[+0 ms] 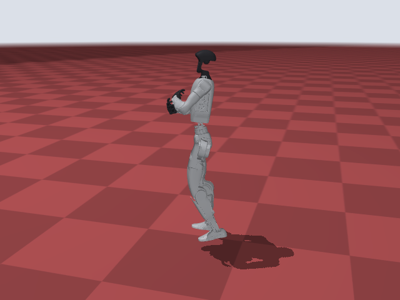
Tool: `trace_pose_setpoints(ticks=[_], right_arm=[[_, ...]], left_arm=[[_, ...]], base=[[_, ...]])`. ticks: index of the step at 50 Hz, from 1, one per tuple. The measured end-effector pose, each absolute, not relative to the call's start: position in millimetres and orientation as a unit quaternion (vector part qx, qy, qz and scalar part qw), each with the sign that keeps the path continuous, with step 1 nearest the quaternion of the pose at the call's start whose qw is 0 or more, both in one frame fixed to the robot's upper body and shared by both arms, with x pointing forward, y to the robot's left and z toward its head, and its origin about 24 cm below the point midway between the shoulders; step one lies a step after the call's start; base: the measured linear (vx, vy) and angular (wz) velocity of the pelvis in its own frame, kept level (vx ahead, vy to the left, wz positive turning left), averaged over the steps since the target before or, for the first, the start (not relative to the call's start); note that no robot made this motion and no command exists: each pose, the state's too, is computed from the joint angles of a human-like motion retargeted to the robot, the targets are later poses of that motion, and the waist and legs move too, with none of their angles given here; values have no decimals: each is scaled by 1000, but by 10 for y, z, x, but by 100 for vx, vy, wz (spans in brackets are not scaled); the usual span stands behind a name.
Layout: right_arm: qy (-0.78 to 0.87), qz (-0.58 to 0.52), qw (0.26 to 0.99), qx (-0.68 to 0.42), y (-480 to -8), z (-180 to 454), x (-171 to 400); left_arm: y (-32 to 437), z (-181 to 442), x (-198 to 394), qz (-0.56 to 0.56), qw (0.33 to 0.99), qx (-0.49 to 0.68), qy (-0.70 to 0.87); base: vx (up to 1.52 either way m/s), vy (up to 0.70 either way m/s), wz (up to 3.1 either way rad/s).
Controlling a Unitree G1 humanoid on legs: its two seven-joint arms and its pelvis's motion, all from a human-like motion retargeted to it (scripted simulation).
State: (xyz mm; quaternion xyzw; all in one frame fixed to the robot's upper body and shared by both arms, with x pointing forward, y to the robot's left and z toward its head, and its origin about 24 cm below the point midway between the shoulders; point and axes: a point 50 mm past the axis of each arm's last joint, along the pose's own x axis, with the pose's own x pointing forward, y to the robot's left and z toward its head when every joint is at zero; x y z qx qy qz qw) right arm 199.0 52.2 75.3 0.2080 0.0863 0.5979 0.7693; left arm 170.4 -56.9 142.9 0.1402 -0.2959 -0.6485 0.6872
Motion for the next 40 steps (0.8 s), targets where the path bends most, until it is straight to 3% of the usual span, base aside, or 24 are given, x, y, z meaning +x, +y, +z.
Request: trace_pose_setpoints(ticks=[13, 30, 40], right_arm=[[69, 566, 796, 201, 527, 771, 2066], [82, 611, 760, 205, 491, 748, 1991], [115, 560, 784, 244, 513, 621, 1996]], left_arm=[[-541, 1510, 1781, -629, 701, 148, -300], [-540, 1452, 1729, -650, 696, 119, -279], [-534, 1459, 1736, -631, 722, 73, -273]], base=[[33, 0, 118], [39, 8, 139], [35, -2, 134]])
